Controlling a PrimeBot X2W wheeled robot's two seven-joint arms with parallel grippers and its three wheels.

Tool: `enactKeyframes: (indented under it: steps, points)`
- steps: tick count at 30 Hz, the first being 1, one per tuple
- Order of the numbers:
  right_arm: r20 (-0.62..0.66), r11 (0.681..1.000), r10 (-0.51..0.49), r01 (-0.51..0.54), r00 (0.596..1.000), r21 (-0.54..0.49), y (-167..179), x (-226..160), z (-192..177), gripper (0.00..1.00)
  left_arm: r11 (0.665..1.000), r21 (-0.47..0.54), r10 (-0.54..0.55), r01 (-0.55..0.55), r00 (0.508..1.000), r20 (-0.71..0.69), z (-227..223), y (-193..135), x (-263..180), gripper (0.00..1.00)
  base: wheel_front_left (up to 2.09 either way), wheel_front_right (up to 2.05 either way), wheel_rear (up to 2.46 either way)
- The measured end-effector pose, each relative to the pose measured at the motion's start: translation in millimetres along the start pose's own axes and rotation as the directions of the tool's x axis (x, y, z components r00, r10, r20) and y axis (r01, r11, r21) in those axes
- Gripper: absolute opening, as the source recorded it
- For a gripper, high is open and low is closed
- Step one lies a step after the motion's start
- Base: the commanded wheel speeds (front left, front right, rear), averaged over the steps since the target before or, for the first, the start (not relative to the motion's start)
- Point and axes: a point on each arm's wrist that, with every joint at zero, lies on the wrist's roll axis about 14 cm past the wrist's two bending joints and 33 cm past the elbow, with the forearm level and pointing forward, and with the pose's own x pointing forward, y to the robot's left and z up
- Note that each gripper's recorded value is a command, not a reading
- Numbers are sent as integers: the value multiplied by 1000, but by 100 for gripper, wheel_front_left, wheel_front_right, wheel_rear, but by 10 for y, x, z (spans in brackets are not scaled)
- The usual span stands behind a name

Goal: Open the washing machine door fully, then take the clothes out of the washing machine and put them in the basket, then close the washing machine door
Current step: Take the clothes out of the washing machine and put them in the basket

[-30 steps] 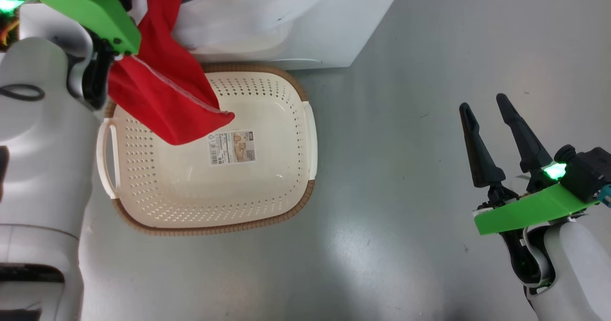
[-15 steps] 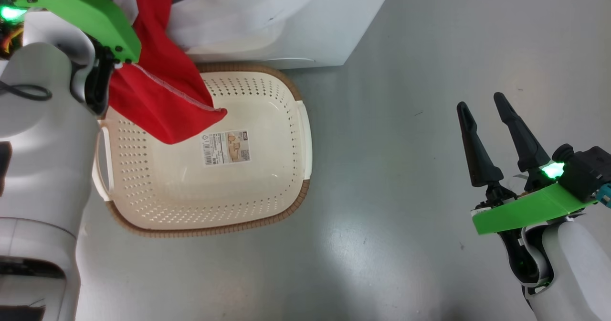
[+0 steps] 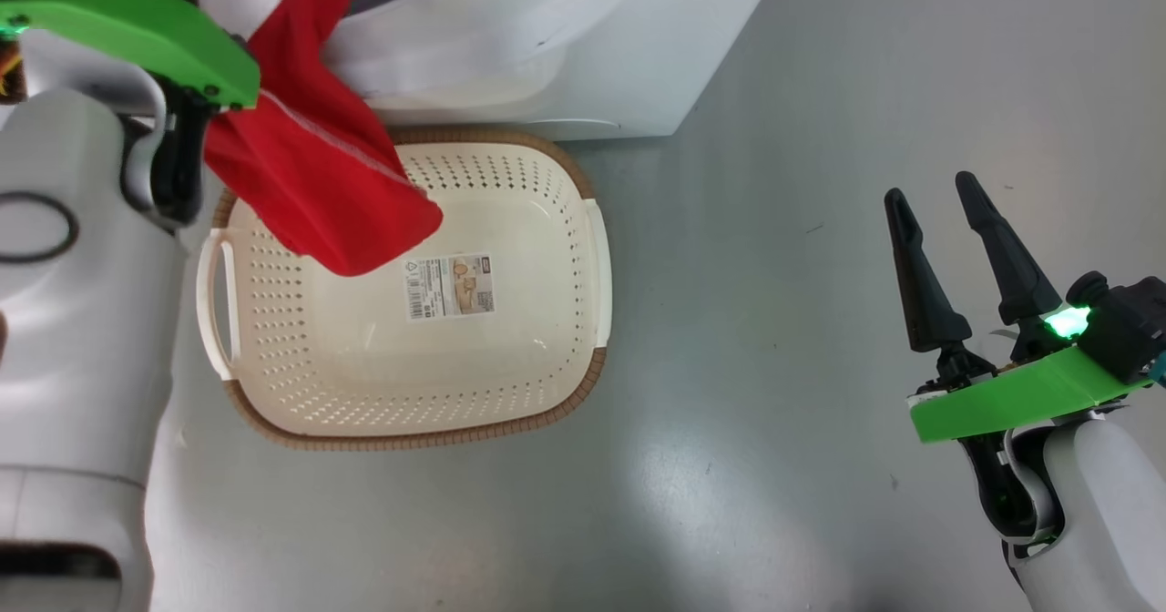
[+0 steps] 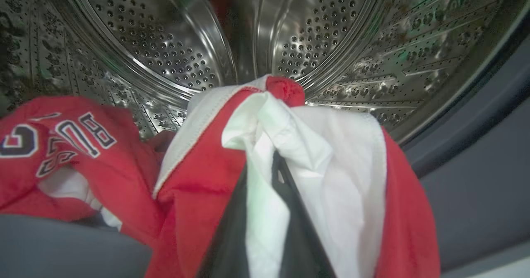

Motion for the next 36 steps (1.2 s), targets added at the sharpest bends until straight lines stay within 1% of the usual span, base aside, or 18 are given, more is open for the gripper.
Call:
enactKeyframes:
  steps: [12, 21, 26, 31, 36]
  points:
    - [27, 1000, 24, -24, 999, 1, 112, -21, 119, 100, 1000, -9, 19, -17, 981, 196, 306, -40, -526, 0, 0, 0, 0]
    - [22, 999, 35, -35, 999, 3, 177, -99, 126, 100, 999, -18, 46, -43, 955, 292, 491, -24, -969, 0, 0, 0, 0]
    - [23, 999, 40, -40, 999, 4, 196, -109, 133, 100, 998, -20, 59, -55, 940, 336, 595, 4, -1144, 0, 0, 0, 0]
    - [26, 999, 40, -40, 999, 3, 199, -114, 147, 100, 998, -18, 62, -59, 932, 356, 607, -3, -1351, 0, 0, 0, 0]
    - [19, 999, 36, -37, 999, 5, 183, -110, 113, 100, 996, -69, 66, -48, 954, 291, 327, -69, -1503, 0, 0, 0, 0]
